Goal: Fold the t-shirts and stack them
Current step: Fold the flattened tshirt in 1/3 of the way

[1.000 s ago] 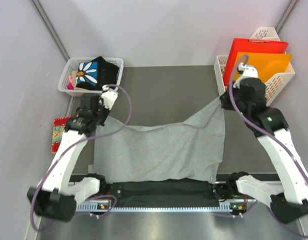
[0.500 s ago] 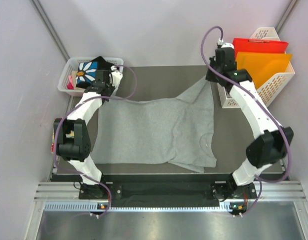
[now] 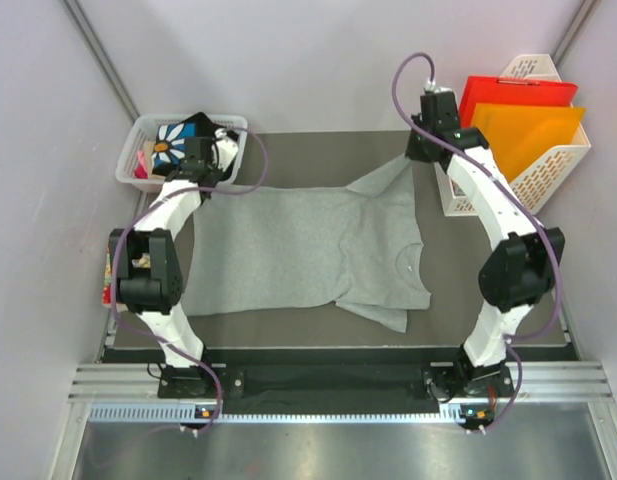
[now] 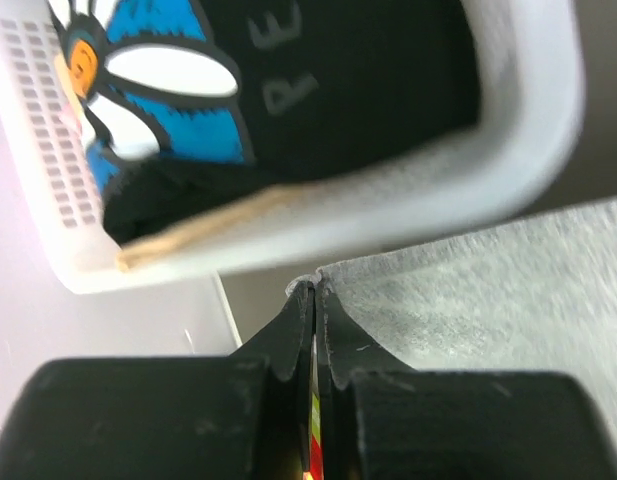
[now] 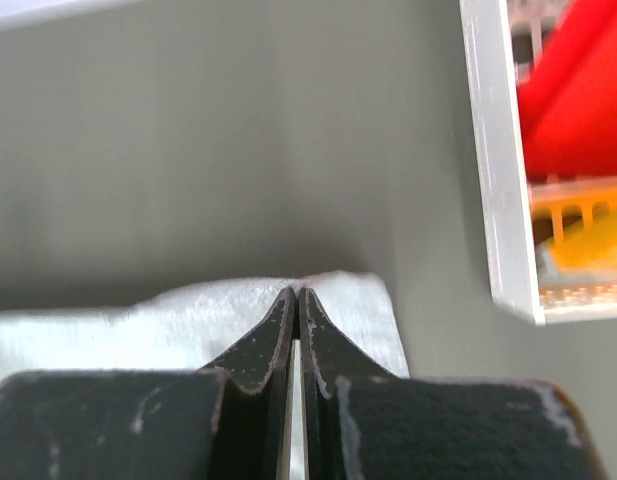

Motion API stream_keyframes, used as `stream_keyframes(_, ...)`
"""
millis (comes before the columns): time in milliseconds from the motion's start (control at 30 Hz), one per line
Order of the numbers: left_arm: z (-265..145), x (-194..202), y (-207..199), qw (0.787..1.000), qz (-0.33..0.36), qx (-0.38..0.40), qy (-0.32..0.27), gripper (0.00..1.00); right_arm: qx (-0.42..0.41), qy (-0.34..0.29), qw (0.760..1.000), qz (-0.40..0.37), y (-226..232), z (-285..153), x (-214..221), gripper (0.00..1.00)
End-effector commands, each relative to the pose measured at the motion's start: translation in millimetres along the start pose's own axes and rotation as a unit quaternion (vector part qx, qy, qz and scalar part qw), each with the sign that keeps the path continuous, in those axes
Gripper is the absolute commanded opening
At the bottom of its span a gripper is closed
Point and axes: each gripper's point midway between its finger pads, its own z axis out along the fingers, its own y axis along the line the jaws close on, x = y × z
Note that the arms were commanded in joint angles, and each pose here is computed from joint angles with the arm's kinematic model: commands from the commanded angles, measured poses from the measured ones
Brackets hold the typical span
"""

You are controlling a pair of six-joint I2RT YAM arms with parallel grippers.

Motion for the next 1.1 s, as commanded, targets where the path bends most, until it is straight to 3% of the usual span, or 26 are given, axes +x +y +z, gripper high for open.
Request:
stream_keyframes(0,-48,-7,14,0.999,-0.007,-0.011,-0.047,0.00,-0.020,-0.028,0.999,0.017,0,-45,6,0.00)
stream_keyframes(233,-85,35,-14,0.999,-0.003,0.023,-0.042,0.00,-0.056,-0.006,0.998,0.015,6,-101,73,0.00)
stream_keyframes(400,-97,75,-44,0.998,0.000,0.048,-0.029,0.00,-0.073,-0.004,0.997,0.015,9,-127,98,0.00)
stream_keyframes(633,-90,146,-98,0.995,-0.001,0.093,0.028,0.00,-0.039,0.058,0.998,0.002,-13,-104,167,0.00)
stream_keyframes(800,-81,169,-109,0.995,0.009,0.089,0.052,0.00,-0.008,0.093,0.996,-0.004,-29,-93,204,0.00)
stream_keyframes(833,-80,170,-105,0.995,0.016,0.081,0.052,0.00,-0.002,0.095,0.995,-0.007,-31,-92,207,0.02)
stream_keyframes(900,-77,164,-100,0.996,0.017,0.073,0.050,0.00,0.008,0.094,0.995,-0.013,-35,-93,206,0.29)
stream_keyframes(933,-76,163,-98,0.996,0.018,0.072,0.050,0.00,0.011,0.087,0.996,-0.014,-35,-95,199,0.38)
stream_keyframes(1033,-73,154,-91,0.996,0.018,0.067,0.050,0.00,0.014,0.071,0.997,-0.022,-33,-105,180,0.49)
stream_keyframes(1067,-73,152,-89,0.996,0.018,0.068,0.050,0.18,0.022,0.063,0.997,-0.024,-35,-109,174,0.51)
